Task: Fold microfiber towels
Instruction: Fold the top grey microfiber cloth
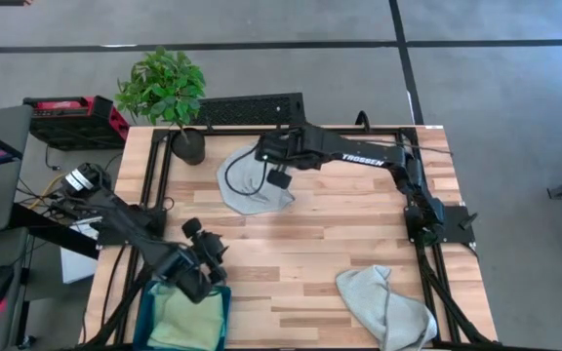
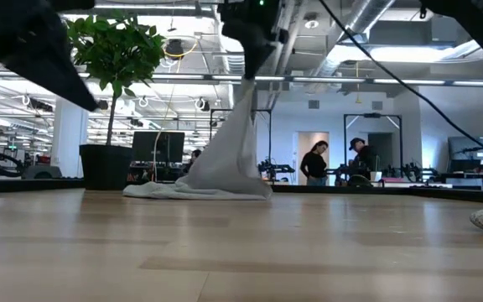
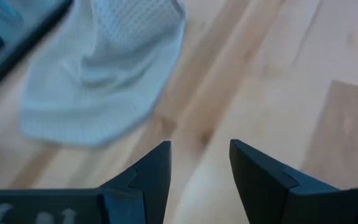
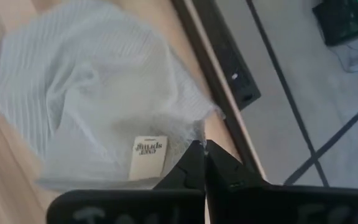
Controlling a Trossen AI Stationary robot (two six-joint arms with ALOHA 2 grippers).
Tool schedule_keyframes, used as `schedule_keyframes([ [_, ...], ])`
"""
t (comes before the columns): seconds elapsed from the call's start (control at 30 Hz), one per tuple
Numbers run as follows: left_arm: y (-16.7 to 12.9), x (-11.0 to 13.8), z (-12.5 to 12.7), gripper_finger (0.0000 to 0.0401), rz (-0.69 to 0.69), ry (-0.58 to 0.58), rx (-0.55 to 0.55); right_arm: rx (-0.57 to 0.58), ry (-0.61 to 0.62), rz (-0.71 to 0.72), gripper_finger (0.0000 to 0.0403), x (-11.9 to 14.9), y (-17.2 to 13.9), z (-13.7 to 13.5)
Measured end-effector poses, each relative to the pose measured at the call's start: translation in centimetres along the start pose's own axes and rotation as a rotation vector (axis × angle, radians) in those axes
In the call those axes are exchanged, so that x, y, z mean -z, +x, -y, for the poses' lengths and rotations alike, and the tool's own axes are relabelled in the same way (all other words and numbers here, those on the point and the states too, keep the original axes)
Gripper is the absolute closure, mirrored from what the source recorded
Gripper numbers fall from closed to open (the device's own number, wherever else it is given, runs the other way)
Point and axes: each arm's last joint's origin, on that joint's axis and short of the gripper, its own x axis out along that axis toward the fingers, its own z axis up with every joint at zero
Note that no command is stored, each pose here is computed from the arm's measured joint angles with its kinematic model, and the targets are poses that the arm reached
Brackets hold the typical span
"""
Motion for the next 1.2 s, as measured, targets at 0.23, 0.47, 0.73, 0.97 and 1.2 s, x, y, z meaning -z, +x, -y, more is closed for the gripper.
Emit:
schedule_keyframes([
  [0.23, 3.4, -0.3, -0.1, 0.0244, 0.135, 0.056, -0.001, -0.016, 0.109, 0.059, 0.0398, -0.2, -1.3, 3.0],
  [0.47, 6.9, 0.5, 0.0, 0.0244, 0.202, 0.152, -0.003, -0.013, 0.148, 0.036, 0.0389, 0.0, -0.8, 4.7],
  [0.73, 10.1, 0.8, -2.2, 0.0244, 0.024, 0.189, -0.083, -0.005, 0.131, 0.023, 0.0394, 0.1, -0.4, 5.6],
  [0.97, 12.6, -0.1, -4.8, 0.0244, -0.167, 0.277, -0.009, -0.004, 0.100, 0.029, 0.0389, 0.1, -0.4, 5.6],
  [1.2, 14.4, -1.1, -7.1, 0.0244, -0.260, 0.291, 0.083, -0.005, 0.069, 0.029, 0.0390, 0.0, -0.4, 5.5],
])
